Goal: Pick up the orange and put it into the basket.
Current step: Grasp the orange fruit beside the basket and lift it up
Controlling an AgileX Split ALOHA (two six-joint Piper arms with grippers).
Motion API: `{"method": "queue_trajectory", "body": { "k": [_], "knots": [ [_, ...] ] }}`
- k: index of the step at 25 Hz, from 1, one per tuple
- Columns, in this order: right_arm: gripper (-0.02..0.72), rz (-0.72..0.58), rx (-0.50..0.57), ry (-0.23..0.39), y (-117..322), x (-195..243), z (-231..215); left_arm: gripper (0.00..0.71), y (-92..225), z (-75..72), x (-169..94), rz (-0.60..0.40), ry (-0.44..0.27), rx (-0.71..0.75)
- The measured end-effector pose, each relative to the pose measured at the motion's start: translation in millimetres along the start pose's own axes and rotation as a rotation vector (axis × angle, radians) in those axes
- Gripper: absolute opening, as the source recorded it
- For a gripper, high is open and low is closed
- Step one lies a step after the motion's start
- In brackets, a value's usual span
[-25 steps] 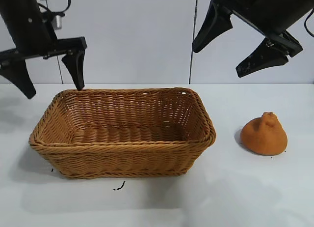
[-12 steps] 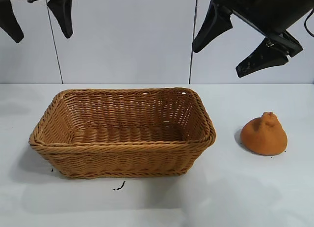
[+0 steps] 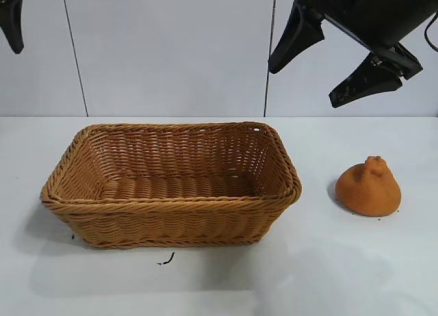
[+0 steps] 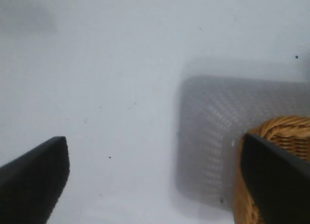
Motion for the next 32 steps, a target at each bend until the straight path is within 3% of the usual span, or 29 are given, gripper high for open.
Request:
{"method": "queue_trajectory", "body": {
  "k": [4, 5, 10, 18, 27, 32],
  "knots": [
    [0.696, 0.0, 0.0, 0.0, 0.0, 0.0, 0.0, 0.692, 43.3, -6.1, -19.3, 0.026, 0.004, 0.004],
    [0.696, 0.0, 0.0, 0.0, 0.0, 0.0, 0.0, 0.692, 69.2, -9.8, -29.0, 0.035, 0.005, 0.005],
    [0.696, 0.0, 0.0, 0.0, 0.0, 0.0, 0.0, 0.692, 135.2, -18.0, -57.0, 0.006, -0.009, 0.013],
    [0.696, 0.0, -0.001, 0.001, 0.0, 0.0, -0.1, 0.692, 226.8, -29.4, -65.8, -0.046, -0.025, 0.017],
    [0.696, 0.0, -0.001, 0.001, 0.0, 0.0, -0.1, 0.692, 307.6, -40.0, -56.3, -0.335, -0.066, 0.02],
    [0.696, 0.0, -0.001, 0.001, 0.0, 0.0, -0.1, 0.692, 329.2, -43.8, -72.2, -0.541, -0.088, 0.02]
  ]
}}
Point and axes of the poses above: a point on each arm's last joint axis where the gripper is mounted, x pointing out along that axis toward the gripper, z along the wrist's bending axis when the last joint is at zero, y = z × x, the point moved 2 cm from there along x, pointing out along that axis toward the gripper, and after that the axes turned 12 degrees about x, right-handed, at the moved point
